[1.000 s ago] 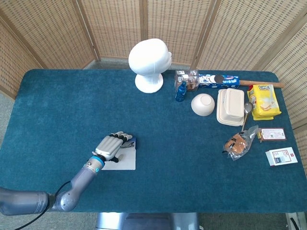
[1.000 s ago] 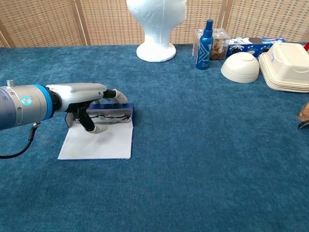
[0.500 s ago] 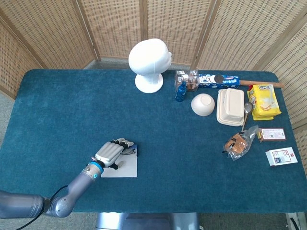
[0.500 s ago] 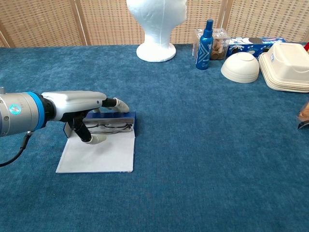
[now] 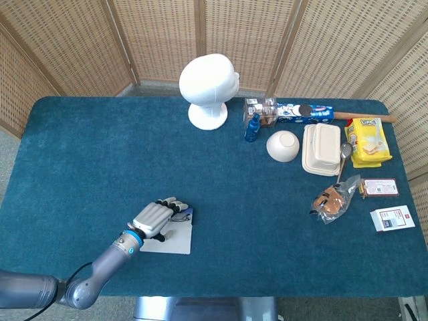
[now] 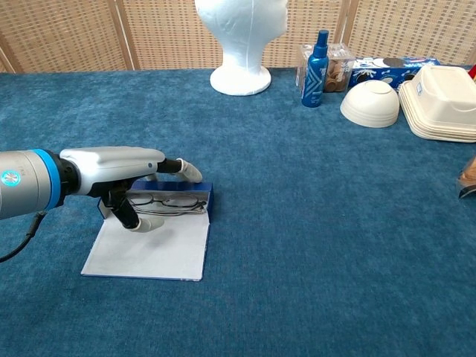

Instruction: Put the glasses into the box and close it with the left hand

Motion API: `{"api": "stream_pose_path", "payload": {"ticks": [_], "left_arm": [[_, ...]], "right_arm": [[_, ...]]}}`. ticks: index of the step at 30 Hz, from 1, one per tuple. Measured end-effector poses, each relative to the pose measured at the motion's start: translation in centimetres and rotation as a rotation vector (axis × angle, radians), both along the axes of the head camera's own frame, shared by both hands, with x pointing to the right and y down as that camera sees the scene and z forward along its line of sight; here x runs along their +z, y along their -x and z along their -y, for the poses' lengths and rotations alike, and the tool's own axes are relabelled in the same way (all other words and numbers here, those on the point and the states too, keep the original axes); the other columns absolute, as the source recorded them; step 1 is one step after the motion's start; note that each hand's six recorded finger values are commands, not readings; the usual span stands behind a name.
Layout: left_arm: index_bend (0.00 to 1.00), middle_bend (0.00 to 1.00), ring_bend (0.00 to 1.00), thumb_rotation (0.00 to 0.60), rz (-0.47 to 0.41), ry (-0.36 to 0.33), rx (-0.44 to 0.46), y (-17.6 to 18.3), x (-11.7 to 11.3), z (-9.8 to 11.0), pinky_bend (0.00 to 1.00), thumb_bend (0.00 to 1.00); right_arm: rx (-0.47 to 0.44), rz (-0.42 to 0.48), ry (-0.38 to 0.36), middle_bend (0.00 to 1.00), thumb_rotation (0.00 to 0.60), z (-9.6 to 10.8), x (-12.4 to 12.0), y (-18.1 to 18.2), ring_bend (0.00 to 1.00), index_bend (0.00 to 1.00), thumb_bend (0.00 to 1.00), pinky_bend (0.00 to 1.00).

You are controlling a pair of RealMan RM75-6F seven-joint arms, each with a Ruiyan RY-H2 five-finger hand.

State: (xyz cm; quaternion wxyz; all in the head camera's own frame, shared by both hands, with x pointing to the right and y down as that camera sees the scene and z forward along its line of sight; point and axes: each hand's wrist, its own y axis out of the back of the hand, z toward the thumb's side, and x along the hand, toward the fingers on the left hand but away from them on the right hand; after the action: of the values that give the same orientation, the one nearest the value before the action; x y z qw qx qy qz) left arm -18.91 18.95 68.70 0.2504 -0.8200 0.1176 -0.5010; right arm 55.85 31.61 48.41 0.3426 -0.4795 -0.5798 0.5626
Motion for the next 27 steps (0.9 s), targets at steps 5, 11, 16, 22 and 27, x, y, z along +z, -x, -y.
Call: {"api": "stream_pose_path", "payload": {"ticks": [5, 11, 16, 22, 27], "left_arm": [[0.14, 0.15, 0.07, 0.6, 0.0, 0.004, 0.007, 0.3, -0.4, -0.4, 0.17, 0.39], [0.14, 0.15, 0.07, 0.6, 0.009, 0.002, -0.001, 1.1, -0.9, -0.8, 0.17, 0.39], [0.14, 0.15, 0.07, 0.6, 0.007, 0.005, -0.02, 1.6, -1.2, -1.2, 0.17, 0.39], [0.14, 0.15, 0.07, 0.6, -0.005, 0.02, -0.037, 1.5, -1.3, -1.6, 0.17, 0.39], [0.14, 0.15, 0.07, 0.6, -0.015, 0.026, -0.035, 1.3, -1.5, -2.0, 0.17, 0.38]], "right_arm": [[-0.002, 0.0, -0.001, 0.17, 0.579, 0.1, 0.0, 0.1, 0.13, 0.04, 0.39, 0.28], [-0.005, 0.003, -0.003, 0.17, 0.582, 0.2, 0.0, 0.2, 0.13, 0.04, 0.39, 0.28], [-0.005, 0.004, -0.002, 0.17, 0.578, 0.2, 0.0, 0.2, 0.13, 0.04, 0.39, 0.28], [-0.005, 0.007, -0.007, 0.17, 0.578, 0.2, 0.0, 0.1, 0.13, 0.04, 0.39, 0.28], [-0.006, 0.008, -0.007, 0.17, 0.581, 0.2, 0.1, 0.1, 0.13, 0.04, 0.39, 0.28]]}}
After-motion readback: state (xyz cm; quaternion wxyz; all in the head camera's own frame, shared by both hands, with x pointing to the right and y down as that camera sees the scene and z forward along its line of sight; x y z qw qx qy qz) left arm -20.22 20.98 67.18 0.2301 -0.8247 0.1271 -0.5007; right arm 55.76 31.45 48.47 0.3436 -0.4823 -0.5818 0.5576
